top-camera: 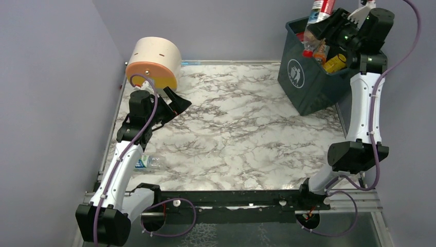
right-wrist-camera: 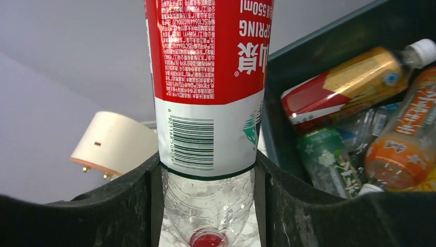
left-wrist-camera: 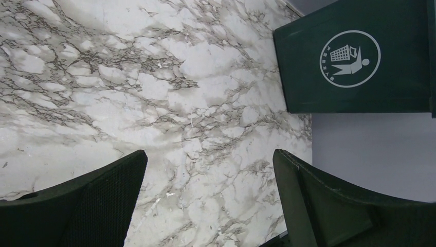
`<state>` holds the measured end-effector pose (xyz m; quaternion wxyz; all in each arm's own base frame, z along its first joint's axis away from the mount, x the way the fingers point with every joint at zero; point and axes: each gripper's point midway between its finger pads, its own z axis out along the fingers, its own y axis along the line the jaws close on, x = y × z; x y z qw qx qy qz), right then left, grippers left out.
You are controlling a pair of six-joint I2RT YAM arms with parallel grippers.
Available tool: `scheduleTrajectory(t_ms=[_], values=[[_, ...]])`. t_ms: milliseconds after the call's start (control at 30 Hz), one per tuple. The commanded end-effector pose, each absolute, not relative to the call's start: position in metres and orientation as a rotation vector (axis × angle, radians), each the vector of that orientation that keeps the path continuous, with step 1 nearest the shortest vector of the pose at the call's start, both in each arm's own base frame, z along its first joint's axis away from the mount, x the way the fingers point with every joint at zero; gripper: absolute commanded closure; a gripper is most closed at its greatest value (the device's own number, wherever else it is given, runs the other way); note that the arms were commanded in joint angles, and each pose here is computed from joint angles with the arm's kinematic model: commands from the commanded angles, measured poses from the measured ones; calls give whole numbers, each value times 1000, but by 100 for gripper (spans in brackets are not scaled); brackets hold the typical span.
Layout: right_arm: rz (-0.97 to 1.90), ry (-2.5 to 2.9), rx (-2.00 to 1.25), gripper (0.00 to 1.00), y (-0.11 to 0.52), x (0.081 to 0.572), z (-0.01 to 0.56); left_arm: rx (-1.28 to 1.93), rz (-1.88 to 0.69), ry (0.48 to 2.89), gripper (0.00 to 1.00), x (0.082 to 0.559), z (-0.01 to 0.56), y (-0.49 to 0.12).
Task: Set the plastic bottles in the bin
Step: Place the plastic bottle in the trash bin.
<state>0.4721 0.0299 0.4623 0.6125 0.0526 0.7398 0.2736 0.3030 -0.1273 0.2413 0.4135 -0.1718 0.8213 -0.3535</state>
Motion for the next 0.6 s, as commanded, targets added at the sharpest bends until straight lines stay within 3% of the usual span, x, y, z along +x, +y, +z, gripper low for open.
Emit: scheduleTrajectory(t_ms=[0,333,400,500,567], values=[[684,1637,201,42,-6,477,477,-397,-880,2065,1,298,240,-128],[615,1624,401,41,-79,486,456,-400,-874,2083,1,299,234,-128],[599,1639,426,34,-83,488,447,-401,-871,2087,1,300,233,-128],[573,1661,455,15,-89,491,437,-404,-863,2089,1,300,232,-127],[564,1667,464,11,-90,490,435,-412,-854,2094,1,300,232,-125]])
